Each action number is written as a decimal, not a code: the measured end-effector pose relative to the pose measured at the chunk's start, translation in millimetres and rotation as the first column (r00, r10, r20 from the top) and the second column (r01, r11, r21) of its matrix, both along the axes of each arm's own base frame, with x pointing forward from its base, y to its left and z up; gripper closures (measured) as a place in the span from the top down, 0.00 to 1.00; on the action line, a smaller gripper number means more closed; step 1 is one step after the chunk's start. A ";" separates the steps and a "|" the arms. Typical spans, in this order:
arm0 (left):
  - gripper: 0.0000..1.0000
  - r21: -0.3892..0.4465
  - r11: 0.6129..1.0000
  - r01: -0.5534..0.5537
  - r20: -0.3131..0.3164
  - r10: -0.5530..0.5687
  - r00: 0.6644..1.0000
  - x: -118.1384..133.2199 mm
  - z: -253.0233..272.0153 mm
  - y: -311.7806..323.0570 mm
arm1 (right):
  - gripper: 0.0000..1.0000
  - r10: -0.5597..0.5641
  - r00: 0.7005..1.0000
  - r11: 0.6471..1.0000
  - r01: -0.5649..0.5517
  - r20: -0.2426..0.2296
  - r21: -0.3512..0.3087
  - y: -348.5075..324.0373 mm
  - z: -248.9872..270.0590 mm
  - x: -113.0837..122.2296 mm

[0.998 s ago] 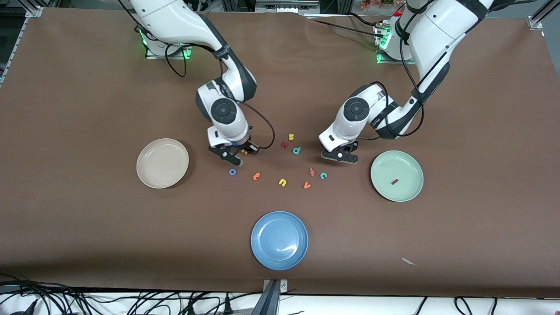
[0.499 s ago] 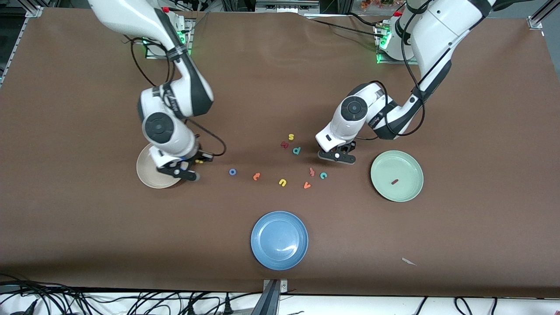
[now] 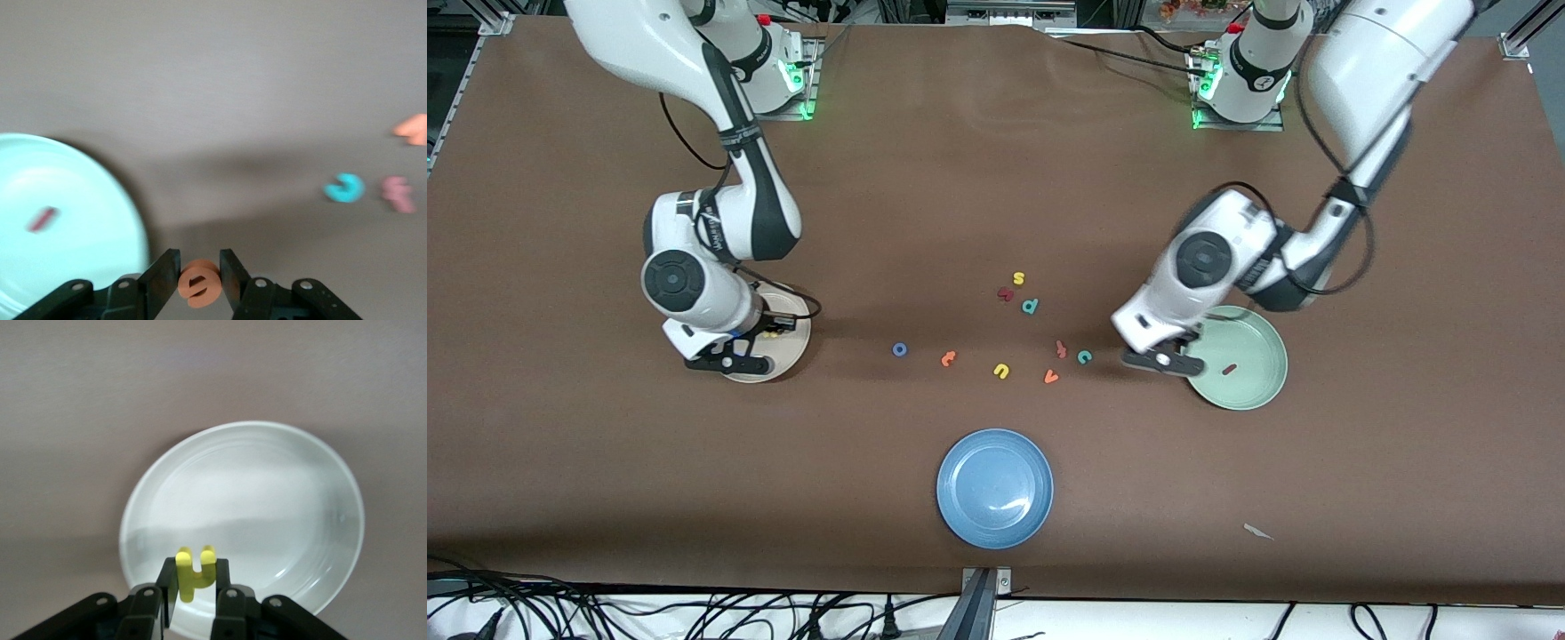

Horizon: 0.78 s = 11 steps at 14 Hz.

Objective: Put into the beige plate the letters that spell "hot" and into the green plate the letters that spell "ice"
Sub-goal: 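Drop the orange e on green plate while the right drops u on beige, then reach the left gripper to cyan c while the right reaches blue o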

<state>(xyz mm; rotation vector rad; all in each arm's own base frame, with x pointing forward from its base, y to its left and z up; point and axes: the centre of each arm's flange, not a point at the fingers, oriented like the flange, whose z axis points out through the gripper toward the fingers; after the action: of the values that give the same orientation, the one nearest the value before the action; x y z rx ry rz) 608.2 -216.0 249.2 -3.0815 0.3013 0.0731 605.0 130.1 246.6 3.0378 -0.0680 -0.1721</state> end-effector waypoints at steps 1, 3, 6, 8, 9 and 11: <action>0.34 -0.001 1.000 0.008 -0.009 -0.008 1.000 9.4 -4.0 30.4 | 0.31 -0.008 1.000 1.000 0.008 0.005 0.008 -6.4 -4.6 0.1; 0.34 -0.001 1.000 0.013 -0.039 -0.013 0.999 18.3 -20.6 75.6 | 0.52 -0.043 0.999 0.998 0.042 0.005 0.051 -2.3 -8.7 -0.4; 0.37 -0.009 1.000 0.015 -0.087 -0.016 0.996 13.9 -49.2 84.2 | 0.84 -0.082 0.996 0.992 0.080 0.018 0.102 32.2 -0.5 -0.7; 0.54 -0.014 0.999 0.031 -0.088 -0.033 0.996 11.8 -48.6 73.4 | 1.00 -0.125 0.992 0.986 0.120 0.032 0.115 57.1 6.5 -0.3; 0.64 -0.019 0.999 0.044 -0.085 -0.045 0.995 11.4 -44.8 64.6 | 1.00 -0.150 0.988 0.982 0.144 0.037 0.119 68.6 9.6 -0.4; 0.81 -0.040 0.996 0.078 -0.064 -0.080 0.995 11.0 -29.6 38.9 | 1.00 -0.198 0.979 0.974 0.192 0.047 0.120 94.6 11.6 -1.3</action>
<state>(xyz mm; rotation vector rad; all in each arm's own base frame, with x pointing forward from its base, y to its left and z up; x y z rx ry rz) 619.2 -177.0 219.6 -3.1050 0.4319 0.1673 603.7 224.7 258.1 3.1473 -0.3748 -0.1048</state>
